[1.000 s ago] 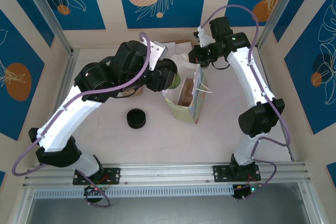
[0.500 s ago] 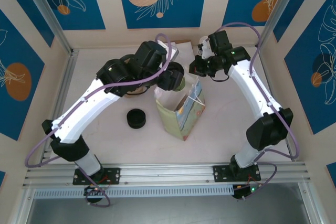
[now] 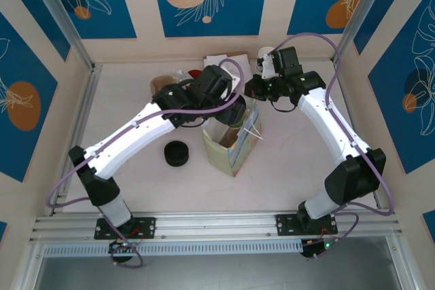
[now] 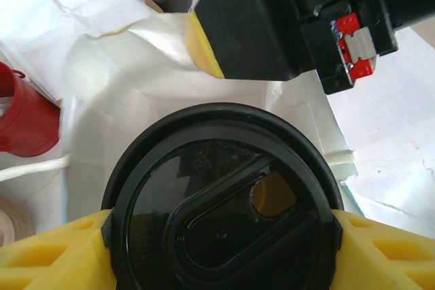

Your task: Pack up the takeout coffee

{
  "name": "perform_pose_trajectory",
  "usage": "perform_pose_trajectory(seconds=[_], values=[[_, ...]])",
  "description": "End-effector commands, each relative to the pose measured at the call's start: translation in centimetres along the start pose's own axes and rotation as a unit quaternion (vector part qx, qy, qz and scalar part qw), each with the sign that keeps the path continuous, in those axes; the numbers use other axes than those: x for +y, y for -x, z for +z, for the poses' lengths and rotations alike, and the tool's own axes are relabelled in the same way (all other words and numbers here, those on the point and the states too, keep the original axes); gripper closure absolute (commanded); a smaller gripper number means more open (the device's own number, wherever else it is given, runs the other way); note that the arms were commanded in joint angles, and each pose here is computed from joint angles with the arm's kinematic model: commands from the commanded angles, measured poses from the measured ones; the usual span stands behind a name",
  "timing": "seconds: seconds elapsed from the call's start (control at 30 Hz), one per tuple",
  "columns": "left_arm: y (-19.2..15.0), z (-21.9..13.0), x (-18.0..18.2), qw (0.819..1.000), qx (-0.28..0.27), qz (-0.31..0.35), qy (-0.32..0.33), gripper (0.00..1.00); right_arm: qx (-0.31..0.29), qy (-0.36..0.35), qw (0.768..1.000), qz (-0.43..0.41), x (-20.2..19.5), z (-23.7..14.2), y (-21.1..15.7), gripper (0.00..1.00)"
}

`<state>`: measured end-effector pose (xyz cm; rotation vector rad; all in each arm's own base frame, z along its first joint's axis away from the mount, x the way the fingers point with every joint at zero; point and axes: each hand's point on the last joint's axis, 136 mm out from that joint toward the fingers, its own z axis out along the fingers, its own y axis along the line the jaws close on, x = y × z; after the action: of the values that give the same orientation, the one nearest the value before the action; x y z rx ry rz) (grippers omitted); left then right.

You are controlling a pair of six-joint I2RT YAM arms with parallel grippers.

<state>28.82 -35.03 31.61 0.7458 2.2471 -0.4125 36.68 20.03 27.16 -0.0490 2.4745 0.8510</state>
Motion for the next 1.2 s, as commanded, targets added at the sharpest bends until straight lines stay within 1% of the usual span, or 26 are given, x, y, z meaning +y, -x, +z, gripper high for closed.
perform_pose_trajectory(seconds=[0.0,0.17,0.33,0.6,0.83,0.97,1.17], values=[[1.0,0.6,0.1,1.0,-0.022,0.016,-0.002,0.3,-0.026,0.027,0.999,-0.027,1.6,-0.8,0.5,1.0],[-0.1,2.1,0.4,0.999,-0.024,0.022,0.003,0.3,-0.028,0.041,0.998,-0.026,1.7,-0.2,-0.1,1.0],[-1.0,3.1,0.8,0.999,-0.016,0.03,0.014,0.3,-0.026,0.055,0.998,-0.032,2.8,-0.6,-0.6,1.0],[-2.2,2.8,1.8,0.999,-0.007,0.024,0.033,0.3,-0.034,0.066,0.996,-0.041,3.9,-1.4,-0.3,1.0],[-2.4,3.1,2.6,0.999,-0.003,0.032,0.037,0.28,-0.041,0.085,0.993,-0.066,4.7,-1.3,0.5,1.0],[-2.5,3.6,3.0,0.999,-0.008,0.036,0.036,0.27,-0.04,0.12,0.988,-0.093,5.9,-1.3,0.2,1.0],[-2.0,3.5,3.0,0.998,-0.023,0.039,0.032,0.26,-0.04,0.148,0.981,-0.12,7.0,-2.0,-0.2,1.0]])
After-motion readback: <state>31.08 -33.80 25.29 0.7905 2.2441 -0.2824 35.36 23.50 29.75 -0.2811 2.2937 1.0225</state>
